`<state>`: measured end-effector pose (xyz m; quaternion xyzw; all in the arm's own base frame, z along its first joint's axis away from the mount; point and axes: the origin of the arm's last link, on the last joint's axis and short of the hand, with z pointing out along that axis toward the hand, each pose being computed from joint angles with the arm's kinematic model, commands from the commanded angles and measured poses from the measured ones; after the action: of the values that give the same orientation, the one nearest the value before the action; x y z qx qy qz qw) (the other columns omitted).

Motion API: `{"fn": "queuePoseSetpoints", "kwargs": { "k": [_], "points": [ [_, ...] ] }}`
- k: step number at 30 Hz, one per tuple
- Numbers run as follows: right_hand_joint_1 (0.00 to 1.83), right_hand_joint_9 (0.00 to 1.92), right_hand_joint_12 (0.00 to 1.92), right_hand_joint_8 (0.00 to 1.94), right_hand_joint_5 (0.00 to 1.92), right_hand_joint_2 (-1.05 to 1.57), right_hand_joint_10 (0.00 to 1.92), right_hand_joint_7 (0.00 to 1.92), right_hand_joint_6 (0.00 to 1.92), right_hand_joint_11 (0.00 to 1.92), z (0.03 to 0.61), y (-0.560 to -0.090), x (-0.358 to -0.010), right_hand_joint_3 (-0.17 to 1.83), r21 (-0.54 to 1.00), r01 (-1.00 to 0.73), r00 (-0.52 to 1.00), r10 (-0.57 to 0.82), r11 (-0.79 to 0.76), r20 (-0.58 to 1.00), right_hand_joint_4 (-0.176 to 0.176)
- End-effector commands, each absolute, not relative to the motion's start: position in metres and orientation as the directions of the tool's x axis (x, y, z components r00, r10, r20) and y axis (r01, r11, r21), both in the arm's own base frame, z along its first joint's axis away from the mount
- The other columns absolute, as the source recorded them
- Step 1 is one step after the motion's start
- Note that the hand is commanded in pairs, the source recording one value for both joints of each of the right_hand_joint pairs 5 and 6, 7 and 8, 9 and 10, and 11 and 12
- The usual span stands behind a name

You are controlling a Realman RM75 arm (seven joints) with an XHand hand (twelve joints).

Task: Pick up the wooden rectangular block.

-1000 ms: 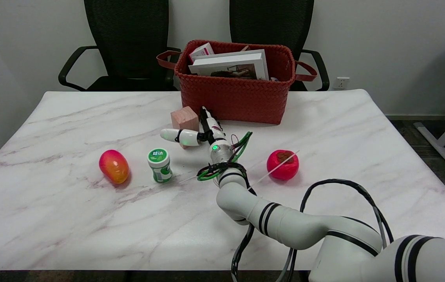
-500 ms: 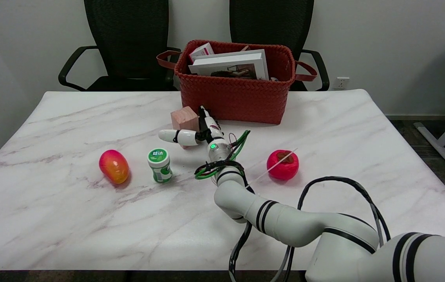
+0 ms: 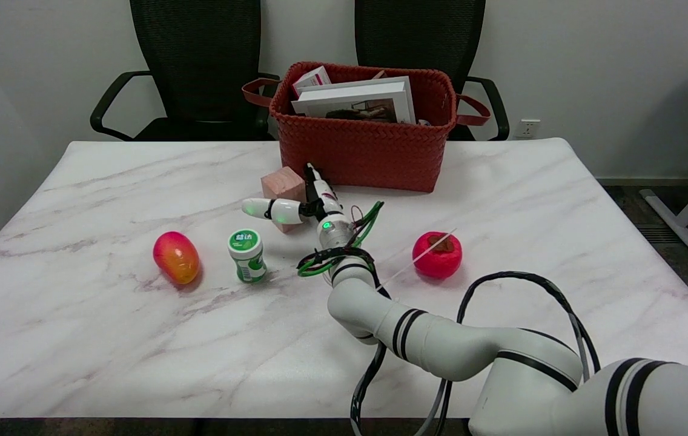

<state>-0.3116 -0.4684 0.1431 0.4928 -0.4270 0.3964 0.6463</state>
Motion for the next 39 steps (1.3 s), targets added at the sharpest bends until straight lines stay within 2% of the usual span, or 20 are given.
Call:
{"fn": "queuePoseSetpoints", "kwargs": {
  "k": [1, 2, 3, 6, 7, 11, 15, 18, 21, 24, 28, 36, 39],
  "points": [
    [0.97, 0.47, 0.04, 0.60, 0.00, 0.48, 0.47, 0.60, 0.00, 0.04, 0.139, -0.469, -0.314, -0.07, 0.268, -0.940, 0.289, 0.071, 0.212, 0.955, 0.000],
    [0.97, 0.51, 0.09, 0.67, 0.00, 0.49, 0.51, 0.67, 0.00, 0.09, 0.139, -0.469, -0.314, -0.08, 0.268, -0.939, 0.289, 0.071, 0.214, 0.955, 0.000],
    [0.97, 0.54, 0.14, 0.74, 0.09, 0.50, 0.54, 0.74, 0.09, 0.14, 0.139, -0.469, -0.315, -0.09, 0.269, -0.939, 0.289, 0.072, 0.215, 0.955, 0.000],
    [0.97, 0.62, 0.22, 0.94, 0.60, 0.56, 0.62, 0.94, 0.60, 0.22, 0.141, -0.469, -0.317, -0.13, 0.268, -0.938, 0.290, 0.074, 0.221, 0.954, 0.000],
    [0.97, 0.64, 0.24, 1.01, 0.64, 0.58, 0.64, 1.01, 0.64, 0.24, 0.141, -0.469, -0.317, -0.14, 0.269, -0.937, 0.291, 0.075, 0.223, 0.954, 0.000],
    [0.97, 0.73, 0.32, 1.17, 0.64, 0.65, 0.73, 1.17, 0.64, 0.32, 0.143, -0.467, -0.319, -0.17, 0.268, -0.936, 0.293, 0.082, 0.226, 0.953, 0.000],
    [0.96, 0.83, 0.40, 1.23, 0.68, 0.67, 0.83, 1.23, 0.68, 0.40, 0.144, -0.467, -0.320, -0.17, 0.272, -0.935, 0.297, 0.083, 0.228, 0.951, 0.000],
    [0.98, 1.03, 0.51, 1.29, 0.79, 0.72, 1.03, 1.29, 0.79, 0.51, 0.145, -0.467, -0.319, -0.17, 0.277, -0.934, 0.303, 0.087, 0.227, 0.949, 0.000],
    [1.02, 1.12, 0.57, 1.32, 0.78, 0.75, 1.12, 1.32, 0.78, 0.57, 0.144, -0.466, -0.319, -0.17, 0.276, -0.934, 0.303, 0.090, 0.226, 0.949, 0.000],
    [1.07, 1.24, 0.82, 1.38, 0.76, 0.75, 1.24, 1.38, 0.76, 0.82, 0.144, -0.466, -0.319, -0.17, 0.276, -0.934, 0.303, 0.090, 0.227, 0.949, 0.000],
    [1.14, 1.30, 0.90, 1.43, 0.90, 0.72, 1.30, 1.43, 0.90, 0.90, 0.144, -0.466, -0.319, -0.11, 0.270, -0.937, 0.296, 0.091, 0.224, 0.951, 0.000],
    [1.11, 1.39, 1.00, 1.52, 1.09, 0.73, 1.39, 1.52, 1.09, 1.00, 0.145, -0.465, -0.312, -0.11, 0.266, -0.944, 0.292, 0.118, 0.195, 0.949, 0.000],
    [1.12, 1.41, 1.02, 1.57, 1.25, 0.73, 1.41, 1.57, 1.25, 1.02, 0.146, -0.465, -0.308, -0.10, 0.259, -0.948, 0.284, 0.129, 0.183, 0.950, 0.000]
  ]
}}
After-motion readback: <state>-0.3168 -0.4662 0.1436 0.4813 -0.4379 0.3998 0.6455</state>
